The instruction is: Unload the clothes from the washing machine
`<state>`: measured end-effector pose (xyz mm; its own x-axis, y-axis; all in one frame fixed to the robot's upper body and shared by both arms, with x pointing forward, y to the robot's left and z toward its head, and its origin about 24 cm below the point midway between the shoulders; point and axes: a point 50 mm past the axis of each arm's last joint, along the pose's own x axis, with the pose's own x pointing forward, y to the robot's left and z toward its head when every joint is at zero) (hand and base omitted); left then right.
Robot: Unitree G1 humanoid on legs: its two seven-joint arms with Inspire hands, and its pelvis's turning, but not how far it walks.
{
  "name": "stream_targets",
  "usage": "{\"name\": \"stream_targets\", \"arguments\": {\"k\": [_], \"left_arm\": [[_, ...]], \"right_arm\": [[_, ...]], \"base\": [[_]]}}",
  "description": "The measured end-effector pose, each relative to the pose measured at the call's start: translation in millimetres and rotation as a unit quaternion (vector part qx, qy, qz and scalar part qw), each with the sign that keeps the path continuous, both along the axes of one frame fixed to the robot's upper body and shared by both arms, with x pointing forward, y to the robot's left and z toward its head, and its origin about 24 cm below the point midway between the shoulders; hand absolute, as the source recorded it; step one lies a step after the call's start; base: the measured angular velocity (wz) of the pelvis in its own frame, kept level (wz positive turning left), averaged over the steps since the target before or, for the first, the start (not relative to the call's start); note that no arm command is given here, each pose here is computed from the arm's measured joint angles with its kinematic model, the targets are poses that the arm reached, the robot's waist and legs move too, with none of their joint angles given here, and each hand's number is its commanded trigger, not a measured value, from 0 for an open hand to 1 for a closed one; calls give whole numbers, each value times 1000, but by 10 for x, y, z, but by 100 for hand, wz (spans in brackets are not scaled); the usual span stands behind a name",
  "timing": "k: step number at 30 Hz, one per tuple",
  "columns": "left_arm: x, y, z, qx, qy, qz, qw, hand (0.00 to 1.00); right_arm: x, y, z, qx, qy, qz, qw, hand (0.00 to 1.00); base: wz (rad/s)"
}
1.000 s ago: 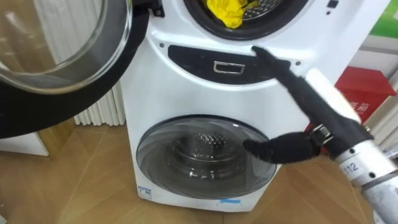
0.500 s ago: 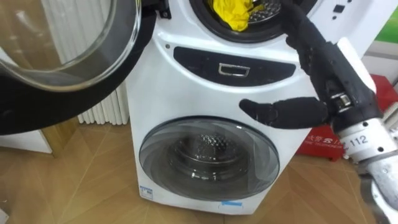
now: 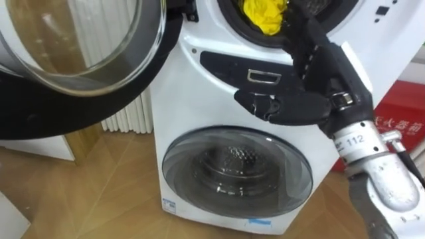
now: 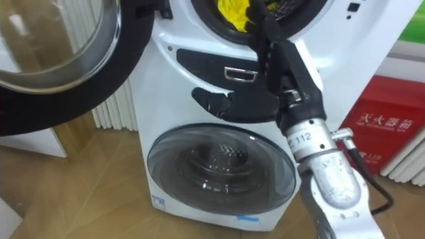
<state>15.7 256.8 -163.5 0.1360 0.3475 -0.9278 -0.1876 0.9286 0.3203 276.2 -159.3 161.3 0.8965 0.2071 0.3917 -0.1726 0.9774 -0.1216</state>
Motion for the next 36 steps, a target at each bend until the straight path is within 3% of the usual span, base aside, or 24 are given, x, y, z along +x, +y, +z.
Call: {"name": "stream_targets", "arguments": {"k": [4,10,14,19,24,29,32,36], "left_arm": [[-248,-26,-8,1,35,1,999,0],[-305,-116,-27,-18,48,-18,999,0],[-397,-8,9,-9,54,-8,998,0],[-183,-13,-1,-15,24,-16,999,0],[134,76,35,7,-17,-20,1000,0],[651,141,137,29,-92,-53,994,0],[704,49,132,19,-105,-65,992,0],[473,6,82,11,-71,-58,996,0]], "right_arm": [[47,21,-111,12,21,-16,1000,0],[129,-21,-151,35,36,-35,998,0],[140,-60,-115,41,29,-56,997,0],[143,-83,-83,29,21,-68,997,0],[-65,116,-53,19,-8,-19,1000,0],[-132,106,-167,15,13,-3,1000,0],[-123,93,-181,13,23,-11,1000,0],[-124,92,-187,11,28,-13,999,0]], "base": [[8],[3],[-16],[-25],[-45],[-27],[2],[1]]}}
